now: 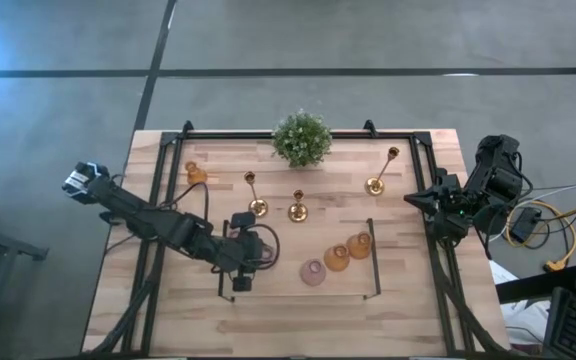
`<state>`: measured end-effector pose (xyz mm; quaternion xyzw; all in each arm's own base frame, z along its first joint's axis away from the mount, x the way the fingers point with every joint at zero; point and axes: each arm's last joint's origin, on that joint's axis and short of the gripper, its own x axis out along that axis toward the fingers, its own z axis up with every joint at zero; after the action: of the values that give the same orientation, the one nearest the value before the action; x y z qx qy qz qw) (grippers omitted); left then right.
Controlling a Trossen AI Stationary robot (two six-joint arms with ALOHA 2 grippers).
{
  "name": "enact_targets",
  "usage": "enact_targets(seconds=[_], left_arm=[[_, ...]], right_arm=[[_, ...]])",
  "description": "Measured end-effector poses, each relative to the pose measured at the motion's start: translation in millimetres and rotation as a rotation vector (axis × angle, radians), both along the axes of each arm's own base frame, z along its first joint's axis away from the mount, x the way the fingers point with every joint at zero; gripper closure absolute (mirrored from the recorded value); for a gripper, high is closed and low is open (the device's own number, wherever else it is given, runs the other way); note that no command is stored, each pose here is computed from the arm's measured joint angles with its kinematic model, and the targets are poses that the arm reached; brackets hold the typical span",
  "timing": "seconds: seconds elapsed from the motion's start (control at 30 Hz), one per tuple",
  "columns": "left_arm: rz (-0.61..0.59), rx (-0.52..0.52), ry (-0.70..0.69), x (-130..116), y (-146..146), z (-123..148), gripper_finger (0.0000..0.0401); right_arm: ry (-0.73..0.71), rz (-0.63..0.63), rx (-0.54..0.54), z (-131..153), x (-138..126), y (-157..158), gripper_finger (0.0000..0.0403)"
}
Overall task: Pick & Place candle stick holders
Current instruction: Put the violet candle holder on the shelf
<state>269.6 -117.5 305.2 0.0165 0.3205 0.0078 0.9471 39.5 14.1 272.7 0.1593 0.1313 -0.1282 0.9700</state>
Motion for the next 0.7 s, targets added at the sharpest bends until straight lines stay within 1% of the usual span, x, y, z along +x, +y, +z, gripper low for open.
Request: enact_targets(seconds=[0.2, 0.7], left_arm=[[-0.013, 0.019, 0.001, 0.0, 0.0, -0.2, 0.0254], [-0.062, 0.055, 0.0, 0.6, -0.6, -0.3, 0.0248]], right_arm=[[0.0, 0.0, 0.0, 0.0, 0.0, 0.0, 0.0394], [0.0, 0.0, 0.0, 0.0, 0.0, 0.0, 0.0394]])
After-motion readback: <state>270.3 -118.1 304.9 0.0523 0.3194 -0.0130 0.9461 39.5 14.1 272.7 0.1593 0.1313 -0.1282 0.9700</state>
